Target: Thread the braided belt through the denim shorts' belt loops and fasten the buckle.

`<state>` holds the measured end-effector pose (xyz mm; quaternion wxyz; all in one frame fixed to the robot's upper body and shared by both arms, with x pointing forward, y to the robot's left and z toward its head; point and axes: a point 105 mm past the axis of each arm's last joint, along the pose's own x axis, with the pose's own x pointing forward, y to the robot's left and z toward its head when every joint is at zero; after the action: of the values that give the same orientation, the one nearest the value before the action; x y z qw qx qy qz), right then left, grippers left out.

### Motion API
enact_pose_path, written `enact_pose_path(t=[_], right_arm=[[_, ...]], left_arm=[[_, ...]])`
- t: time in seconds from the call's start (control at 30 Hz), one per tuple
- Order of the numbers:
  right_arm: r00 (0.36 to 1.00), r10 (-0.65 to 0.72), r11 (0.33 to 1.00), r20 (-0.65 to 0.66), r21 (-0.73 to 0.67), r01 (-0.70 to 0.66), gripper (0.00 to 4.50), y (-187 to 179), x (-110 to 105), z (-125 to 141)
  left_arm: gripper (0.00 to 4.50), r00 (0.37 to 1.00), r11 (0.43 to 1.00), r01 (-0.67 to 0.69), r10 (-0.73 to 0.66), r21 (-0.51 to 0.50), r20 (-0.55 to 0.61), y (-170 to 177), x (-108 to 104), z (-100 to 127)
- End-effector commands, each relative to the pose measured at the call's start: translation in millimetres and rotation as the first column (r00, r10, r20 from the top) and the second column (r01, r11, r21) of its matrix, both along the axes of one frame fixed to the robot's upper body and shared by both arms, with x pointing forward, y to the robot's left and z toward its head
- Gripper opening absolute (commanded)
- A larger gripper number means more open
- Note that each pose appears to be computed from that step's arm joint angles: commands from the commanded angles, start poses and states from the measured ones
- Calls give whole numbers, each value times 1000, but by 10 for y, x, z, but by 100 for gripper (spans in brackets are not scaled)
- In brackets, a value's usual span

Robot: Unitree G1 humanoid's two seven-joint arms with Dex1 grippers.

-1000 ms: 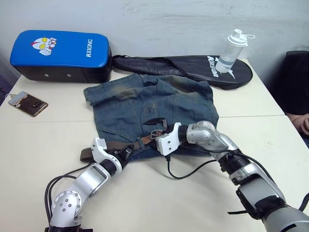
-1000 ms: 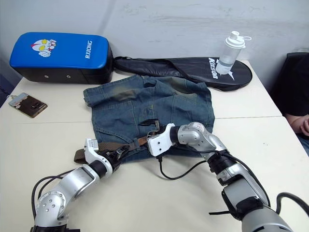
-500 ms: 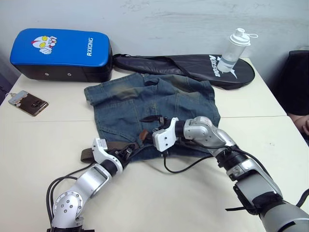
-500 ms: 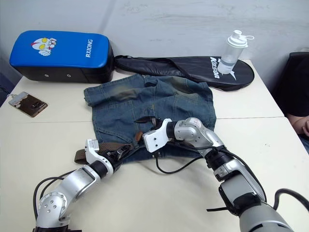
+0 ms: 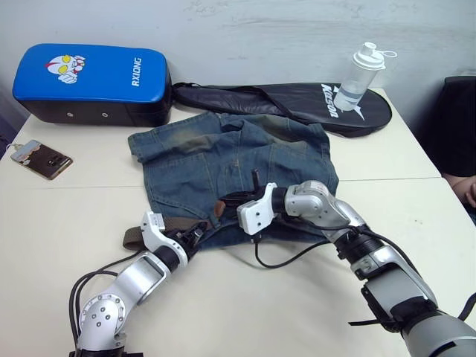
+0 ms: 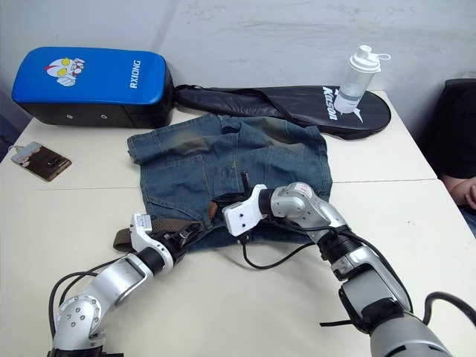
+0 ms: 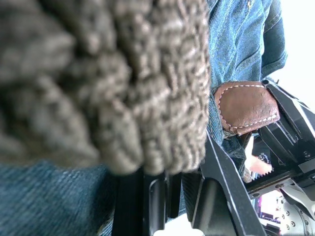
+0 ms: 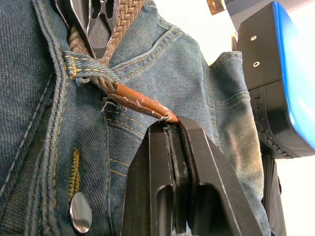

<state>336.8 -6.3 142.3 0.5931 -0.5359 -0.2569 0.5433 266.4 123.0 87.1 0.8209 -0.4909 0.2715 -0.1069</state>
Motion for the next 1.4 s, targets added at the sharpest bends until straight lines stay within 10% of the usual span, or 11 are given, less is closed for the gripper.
enact_pose_path(t=[0.03, 0.3, 0.53, 0.8, 1.17, 1.4], right_arm=[[997, 73, 996, 12, 56, -74, 7, 62, -134, 115], [989, 121, 993, 90, -9, -121, 317, 13, -230, 35], [991, 101, 995, 87, 12, -102, 317, 25, -187, 54], [993, 104, 995, 51, -12, -104, 1, 30, -189, -3], [996, 90, 995, 22, 39, -91, 1, 54, -141, 78], [989, 149, 988, 11, -44, -148, 287, -24, -253, 47]], left_arm=[[0, 995, 998, -15, 20, 59, -98, 67, -38, -260], [0, 995, 998, -7, 14, 61, -99, 64, -35, -274], [0, 995, 998, 3, 4, 66, -99, 58, -32, -277], [0, 994, 997, 0, 8, 73, -106, 89, -60, -289], [0, 994, 997, -8, 15, 74, -104, 109, -72, -281], [0, 994, 997, -8, 16, 74, -108, 105, -68, -294]])
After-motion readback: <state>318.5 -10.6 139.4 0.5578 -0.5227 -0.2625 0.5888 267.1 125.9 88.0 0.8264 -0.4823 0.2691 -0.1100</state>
